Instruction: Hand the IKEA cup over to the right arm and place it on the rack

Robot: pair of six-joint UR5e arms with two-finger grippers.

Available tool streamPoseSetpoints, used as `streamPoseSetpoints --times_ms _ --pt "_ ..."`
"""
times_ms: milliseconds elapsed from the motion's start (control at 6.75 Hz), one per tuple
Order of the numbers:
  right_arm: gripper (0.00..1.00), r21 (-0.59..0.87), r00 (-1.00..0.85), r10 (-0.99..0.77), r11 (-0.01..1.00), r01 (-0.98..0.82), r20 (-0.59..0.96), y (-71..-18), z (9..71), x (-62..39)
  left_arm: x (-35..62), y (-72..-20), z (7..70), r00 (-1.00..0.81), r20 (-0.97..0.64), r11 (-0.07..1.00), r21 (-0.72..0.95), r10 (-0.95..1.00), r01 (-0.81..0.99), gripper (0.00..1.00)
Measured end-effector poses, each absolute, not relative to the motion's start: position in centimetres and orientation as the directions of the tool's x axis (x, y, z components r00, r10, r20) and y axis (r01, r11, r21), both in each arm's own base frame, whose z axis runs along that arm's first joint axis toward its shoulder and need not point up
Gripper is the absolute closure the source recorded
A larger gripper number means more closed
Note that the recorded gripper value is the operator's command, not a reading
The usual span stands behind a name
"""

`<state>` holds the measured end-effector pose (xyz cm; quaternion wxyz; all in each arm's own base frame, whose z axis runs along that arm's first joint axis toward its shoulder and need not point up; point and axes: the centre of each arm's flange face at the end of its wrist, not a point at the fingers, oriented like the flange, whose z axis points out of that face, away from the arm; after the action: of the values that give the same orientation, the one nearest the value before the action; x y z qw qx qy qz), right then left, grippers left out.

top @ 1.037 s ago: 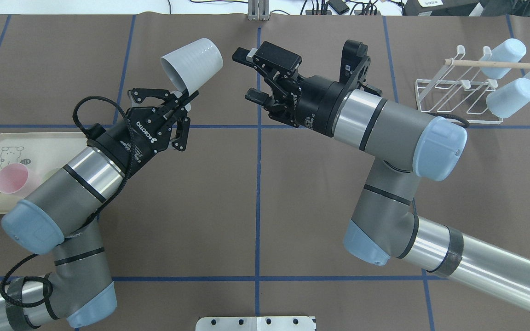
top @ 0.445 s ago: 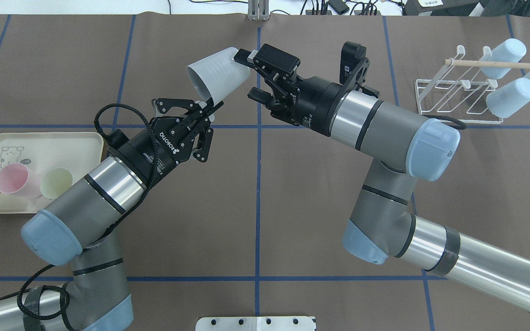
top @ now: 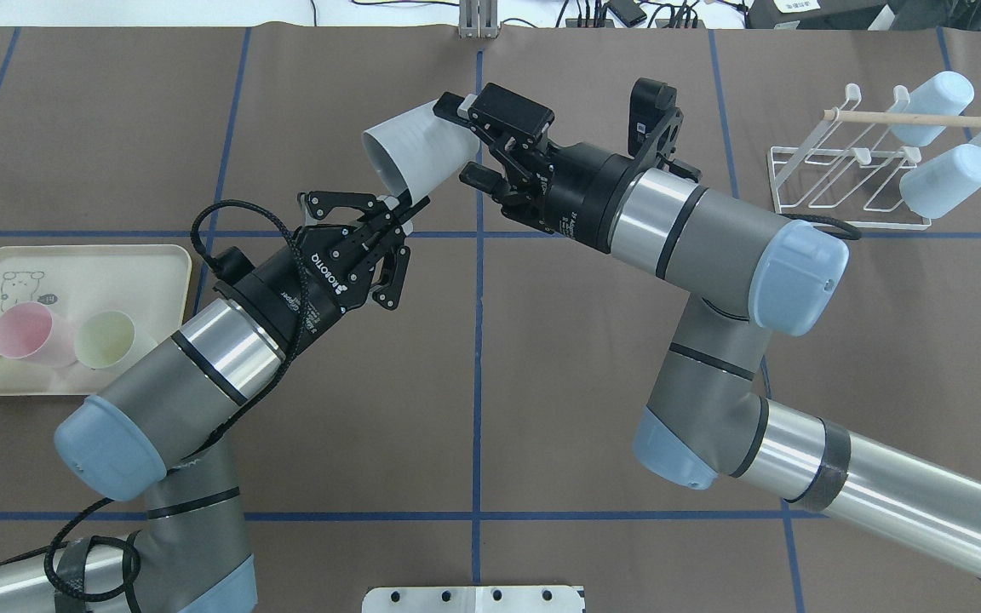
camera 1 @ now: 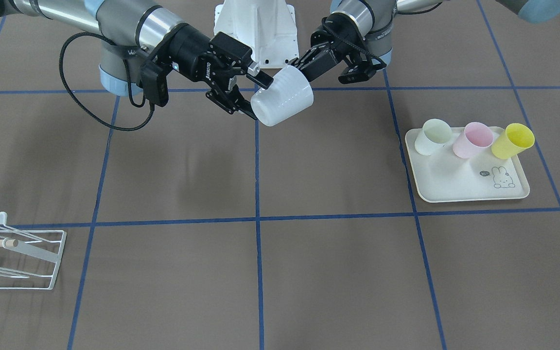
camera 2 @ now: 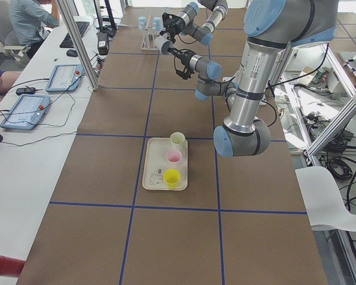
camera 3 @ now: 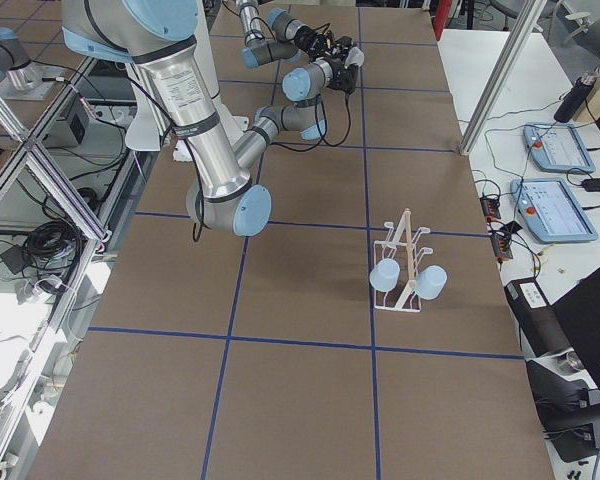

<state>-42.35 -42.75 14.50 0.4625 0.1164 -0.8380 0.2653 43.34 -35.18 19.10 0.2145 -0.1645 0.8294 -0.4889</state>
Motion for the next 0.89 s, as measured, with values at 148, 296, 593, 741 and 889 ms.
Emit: streamPoseSetpoints --times_ms 148,296,593,741,889 --pt "0.00 -0.337 -0.546 0.051 0.833 -0.439 0.837 -42.7 14.5 -42.4 43.7 -34.9 18.7 -0.856 -0.187 0.464 -0.883 -0.482 -0.068 1.00" --pt "0.00 -0.337 -0.547 0.051 0.834 -0.437 0.836 -42.6 14.4 -42.5 44.3 -34.6 18.3 -0.859 -0.179 0.459 -0.886 -0.480 -0.072 1.00" --pt "0.01 -0.337 -0.549 0.054 0.838 -0.430 0.834 -42.3 14.4 -42.7 44.7 -34.4 18.0 -0.861 -0.171 0.454 -0.887 -0.479 -0.077 1.00" --pt "0.01 -0.337 -0.549 0.055 0.838 -0.428 0.834 -42.2 14.4 -42.8 44.7 -34.3 18.0 -0.861 -0.170 0.454 -0.888 -0.480 -0.078 1.00" --pt "0.01 -0.337 -0.550 0.055 0.839 -0.427 0.833 -42.2 14.3 -42.8 44.8 -34.3 18.0 -0.860 -0.170 0.453 -0.888 -0.481 -0.078 1.00"
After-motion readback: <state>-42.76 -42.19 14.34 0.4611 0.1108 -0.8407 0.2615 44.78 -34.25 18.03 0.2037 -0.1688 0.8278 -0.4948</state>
